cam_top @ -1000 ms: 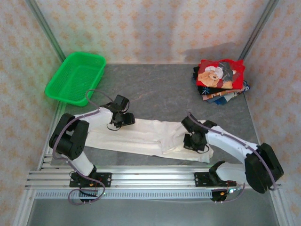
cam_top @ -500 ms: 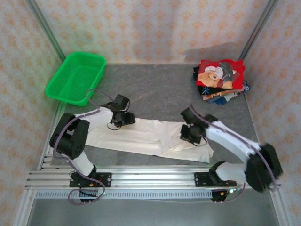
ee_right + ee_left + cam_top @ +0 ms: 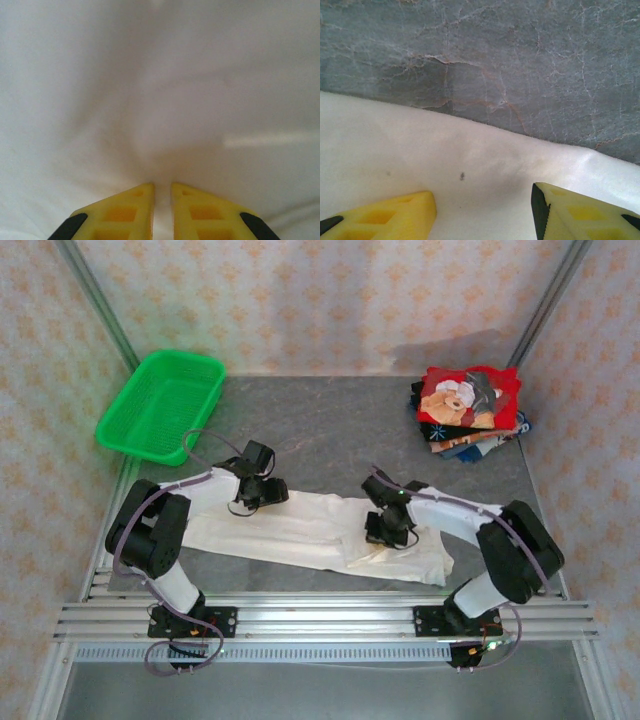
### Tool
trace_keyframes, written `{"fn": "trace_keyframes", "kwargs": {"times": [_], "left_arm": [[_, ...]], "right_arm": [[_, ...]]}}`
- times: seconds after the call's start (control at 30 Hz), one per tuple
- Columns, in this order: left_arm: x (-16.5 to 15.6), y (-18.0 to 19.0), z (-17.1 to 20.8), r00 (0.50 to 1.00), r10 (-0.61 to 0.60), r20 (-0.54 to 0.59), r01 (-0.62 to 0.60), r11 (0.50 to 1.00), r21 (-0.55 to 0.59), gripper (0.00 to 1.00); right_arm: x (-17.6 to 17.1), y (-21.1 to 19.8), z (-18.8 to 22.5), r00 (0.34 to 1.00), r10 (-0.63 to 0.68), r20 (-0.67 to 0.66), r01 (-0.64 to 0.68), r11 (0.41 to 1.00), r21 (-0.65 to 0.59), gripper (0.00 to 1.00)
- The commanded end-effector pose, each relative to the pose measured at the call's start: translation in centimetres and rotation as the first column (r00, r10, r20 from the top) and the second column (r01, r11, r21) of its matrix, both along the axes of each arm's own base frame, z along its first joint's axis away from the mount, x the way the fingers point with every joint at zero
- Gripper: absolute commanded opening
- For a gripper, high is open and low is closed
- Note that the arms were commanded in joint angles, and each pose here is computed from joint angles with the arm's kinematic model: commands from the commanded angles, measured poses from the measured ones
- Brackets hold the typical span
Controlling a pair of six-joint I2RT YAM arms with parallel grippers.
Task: Fold and stack the t-shirts
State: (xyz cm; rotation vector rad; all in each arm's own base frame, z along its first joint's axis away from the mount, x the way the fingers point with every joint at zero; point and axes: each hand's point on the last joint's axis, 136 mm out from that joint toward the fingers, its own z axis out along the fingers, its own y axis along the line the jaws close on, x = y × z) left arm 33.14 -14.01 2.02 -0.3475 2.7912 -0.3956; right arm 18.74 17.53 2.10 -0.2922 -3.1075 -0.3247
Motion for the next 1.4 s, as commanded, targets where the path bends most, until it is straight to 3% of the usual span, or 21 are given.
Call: {"fn": "trace_keyframes", "kwargs": {"times": [0.0,0.3,0.5,0.67,0.8,0.93,1.17,1.37], "left_arm": [[-3.6,1.9,-4.1,0.988,0.015,-0.156,-0.007,0.999,0.053,0.57],[-3.4,3.0,-4.1,0.986,0.048,-0.162,-0.040,0.998,0.053,0.57],[-3.4,3.2,-4.3,0.986,0.032,-0.165,-0.023,0.998,0.058,0.57],[-3.3,3.3,-4.2,0.986,0.035,-0.162,-0.026,0.998,0.055,0.57],[-3.2,3.2,-4.1,0.986,0.039,-0.161,-0.032,0.998,0.049,0.57],[-3.0,3.4,-4.1,0.985,0.059,-0.161,-0.054,0.998,0.036,0.57],[-2.8,5.3,-4.2,0.973,0.144,-0.182,-0.134,0.989,0.067,0.57],[-3.6,8.6,-4.5,0.940,0.254,-0.227,-0.222,0.962,0.157,0.57]], "right_arm": [[-3.1,-1.9,-0.3,0.998,-0.006,-0.065,0.003,0.999,-0.046,0.16],[-5.8,-5.0,1.4,0.990,-0.137,-0.022,0.136,0.989,-0.057,0.16],[-7.2,-5.3,1.2,0.987,-0.144,-0.068,0.140,0.988,-0.061,0.14],[-7.1,-5.4,2.7,0.988,-0.152,-0.031,0.150,0.988,-0.044,0.14],[-4.9,-6.2,4.9,0.962,-0.248,0.113,0.252,0.968,-0.022,0.17],[-2.9,-6.5,4.1,0.907,-0.402,0.127,0.403,0.915,0.015,0.19],[0.8,-7.6,1.0,0.916,-0.383,0.120,0.401,0.890,-0.217,0.19],[8.8,-6.3,-0.4,0.909,-0.387,0.154,0.415,0.870,-0.267,0.19]]}}
